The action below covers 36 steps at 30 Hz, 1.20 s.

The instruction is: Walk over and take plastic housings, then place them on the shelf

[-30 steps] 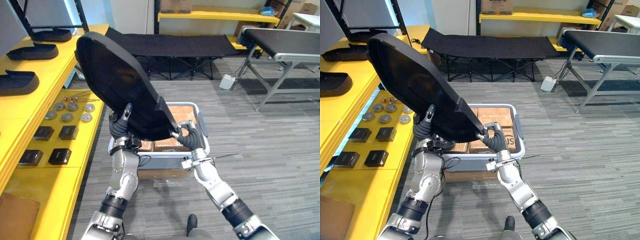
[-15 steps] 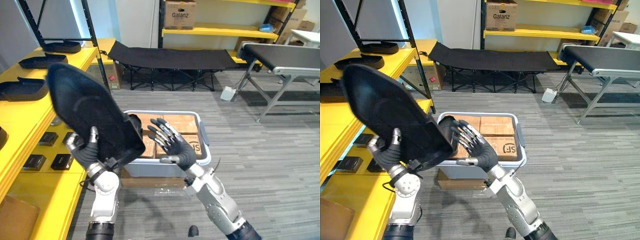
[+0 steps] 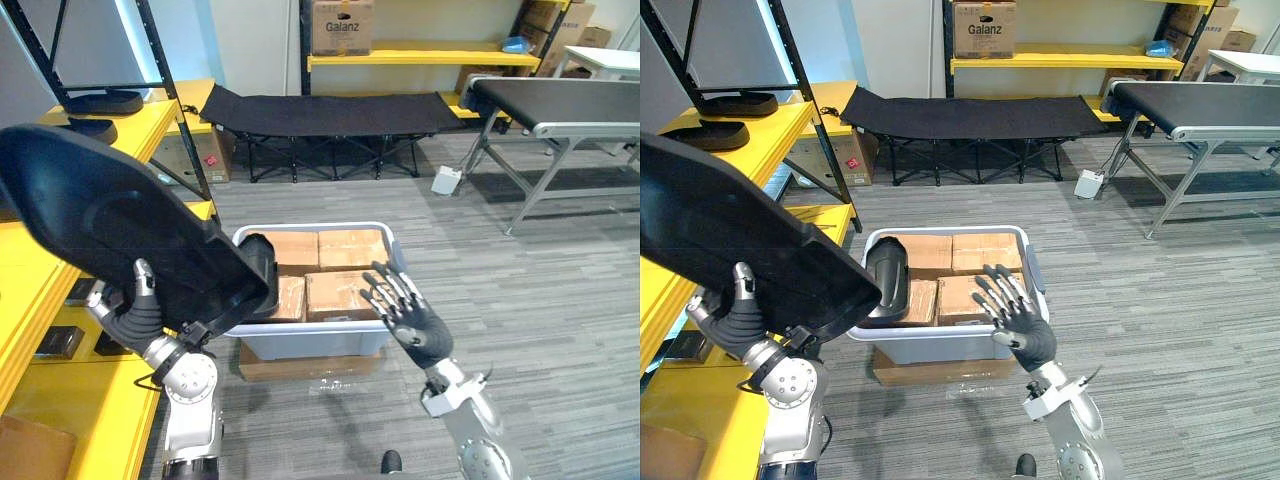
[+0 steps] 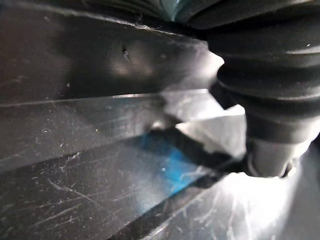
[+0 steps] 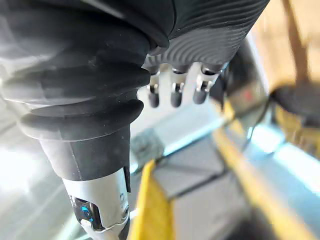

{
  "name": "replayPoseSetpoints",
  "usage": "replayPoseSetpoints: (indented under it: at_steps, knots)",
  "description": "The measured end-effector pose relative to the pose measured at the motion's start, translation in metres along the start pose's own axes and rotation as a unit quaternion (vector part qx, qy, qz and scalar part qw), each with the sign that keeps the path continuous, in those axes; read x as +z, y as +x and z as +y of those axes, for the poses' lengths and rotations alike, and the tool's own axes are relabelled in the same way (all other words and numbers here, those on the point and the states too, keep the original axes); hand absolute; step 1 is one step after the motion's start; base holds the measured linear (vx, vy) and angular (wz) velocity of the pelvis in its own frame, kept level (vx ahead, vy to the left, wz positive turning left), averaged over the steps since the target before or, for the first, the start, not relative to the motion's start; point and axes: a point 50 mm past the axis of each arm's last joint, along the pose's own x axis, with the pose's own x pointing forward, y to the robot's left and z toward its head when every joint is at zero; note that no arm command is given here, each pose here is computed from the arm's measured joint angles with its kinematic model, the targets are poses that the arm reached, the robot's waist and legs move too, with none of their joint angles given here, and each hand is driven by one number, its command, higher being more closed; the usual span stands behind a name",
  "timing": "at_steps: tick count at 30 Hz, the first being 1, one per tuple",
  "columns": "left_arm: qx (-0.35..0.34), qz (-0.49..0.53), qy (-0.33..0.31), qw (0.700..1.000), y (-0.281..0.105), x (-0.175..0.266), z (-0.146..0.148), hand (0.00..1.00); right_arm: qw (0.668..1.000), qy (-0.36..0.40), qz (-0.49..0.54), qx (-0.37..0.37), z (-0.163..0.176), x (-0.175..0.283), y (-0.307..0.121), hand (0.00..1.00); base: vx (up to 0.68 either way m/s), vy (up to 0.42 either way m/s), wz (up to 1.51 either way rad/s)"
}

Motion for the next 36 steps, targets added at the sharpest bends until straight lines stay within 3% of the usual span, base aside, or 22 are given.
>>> replayPoseSetpoints:
  at_steps: [7, 14, 21, 25, 29, 36]
  knots:
    - [-0.053, -0.021, -0.037, 0.998, -0.008, 0.025, 0.011, 1.0, 0.995, -0.04, -0.01, -0.09, -0.005, -0.011, 0.012, 0.0, -0.01, 0.009, 0.1]
    - [-0.049, -0.053, -0.02, 0.997, -0.006, 0.042, 0.026, 1.0, 0.997, -0.057, 0.012, -0.049, 0.008, -0.024, 0.039, 0.0, 0.03, 0.015, 0.53]
    - [-0.038, -0.13, 0.099, 0.986, 0.007, 0.065, 0.072, 1.0, 0.995, -0.085, 0.044, 0.008, 0.03, -0.041, 0.053, 0.0, 0.03, 0.064, 0.63]
    - [-0.054, -0.133, 0.087, 0.986, 0.01, 0.068, 0.073, 1.0, 0.994, -0.105, 0.022, -0.003, 0.029, -0.03, 0.066, 0.0, 0.03, 0.052, 0.68]
    - [-0.1, -0.126, 0.041, 0.986, 0.013, 0.068, 0.059, 1.0, 0.99, -0.111, 0.006, -0.086, 0.001, -0.02, 0.058, 0.0, 0.08, 0.002, 1.16]
    - [-0.182, -0.085, 0.022, 0.979, 0.001, 0.06, 0.05, 1.0, 0.981, -0.127, -0.018, -0.148, -0.028, -0.002, 0.042, 0.0, 0.04, -0.07, 0.77]
